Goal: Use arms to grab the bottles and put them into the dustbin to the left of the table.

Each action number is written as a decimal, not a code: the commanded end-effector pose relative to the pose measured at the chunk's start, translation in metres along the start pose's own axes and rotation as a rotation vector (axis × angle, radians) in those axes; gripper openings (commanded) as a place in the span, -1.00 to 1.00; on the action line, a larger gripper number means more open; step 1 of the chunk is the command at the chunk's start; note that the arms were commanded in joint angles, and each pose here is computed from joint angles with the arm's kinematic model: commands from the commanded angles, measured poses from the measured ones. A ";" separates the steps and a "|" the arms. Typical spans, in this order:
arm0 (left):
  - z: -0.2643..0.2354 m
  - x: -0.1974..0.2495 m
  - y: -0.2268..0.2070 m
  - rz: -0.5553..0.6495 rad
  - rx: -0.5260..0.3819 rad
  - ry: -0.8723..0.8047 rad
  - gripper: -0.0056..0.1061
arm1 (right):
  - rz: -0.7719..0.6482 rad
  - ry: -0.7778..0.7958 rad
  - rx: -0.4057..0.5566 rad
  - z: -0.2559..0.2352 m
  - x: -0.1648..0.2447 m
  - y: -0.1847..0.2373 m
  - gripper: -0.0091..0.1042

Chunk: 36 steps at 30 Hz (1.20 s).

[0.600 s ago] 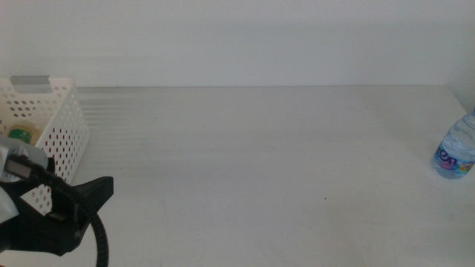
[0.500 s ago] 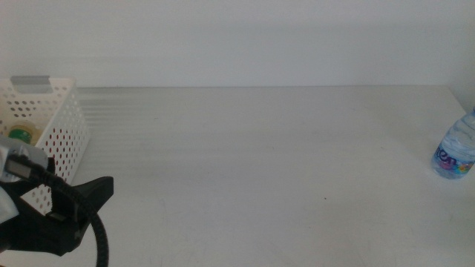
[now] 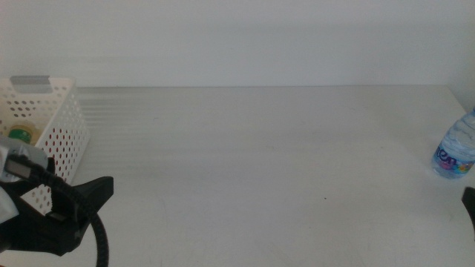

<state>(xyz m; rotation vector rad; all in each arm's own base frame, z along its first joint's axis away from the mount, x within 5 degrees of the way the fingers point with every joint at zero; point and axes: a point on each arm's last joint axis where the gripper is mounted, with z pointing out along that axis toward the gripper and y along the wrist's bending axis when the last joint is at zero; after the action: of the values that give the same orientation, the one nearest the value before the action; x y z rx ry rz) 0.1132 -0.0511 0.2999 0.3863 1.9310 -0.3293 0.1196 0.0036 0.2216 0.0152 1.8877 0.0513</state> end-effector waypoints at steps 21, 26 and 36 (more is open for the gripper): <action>-0.005 -0.016 0.000 -0.017 -0.004 -0.105 0.72 | 0.030 -0.179 0.103 0.084 -0.002 -0.011 0.39; -0.005 -0.016 0.000 -0.017 -0.004 -0.105 0.72 | -0.002 -0.143 0.222 0.097 0.011 -0.021 0.40; -0.005 -0.016 0.000 -0.017 -0.004 -0.104 0.72 | -0.086 -0.122 0.271 0.128 0.000 -0.025 0.40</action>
<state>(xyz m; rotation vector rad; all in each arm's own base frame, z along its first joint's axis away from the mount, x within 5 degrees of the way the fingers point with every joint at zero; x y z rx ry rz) 0.1132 -0.0511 0.2999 0.3863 1.9310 -0.3293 0.2306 -0.0152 0.1619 0.1320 1.8855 -0.2209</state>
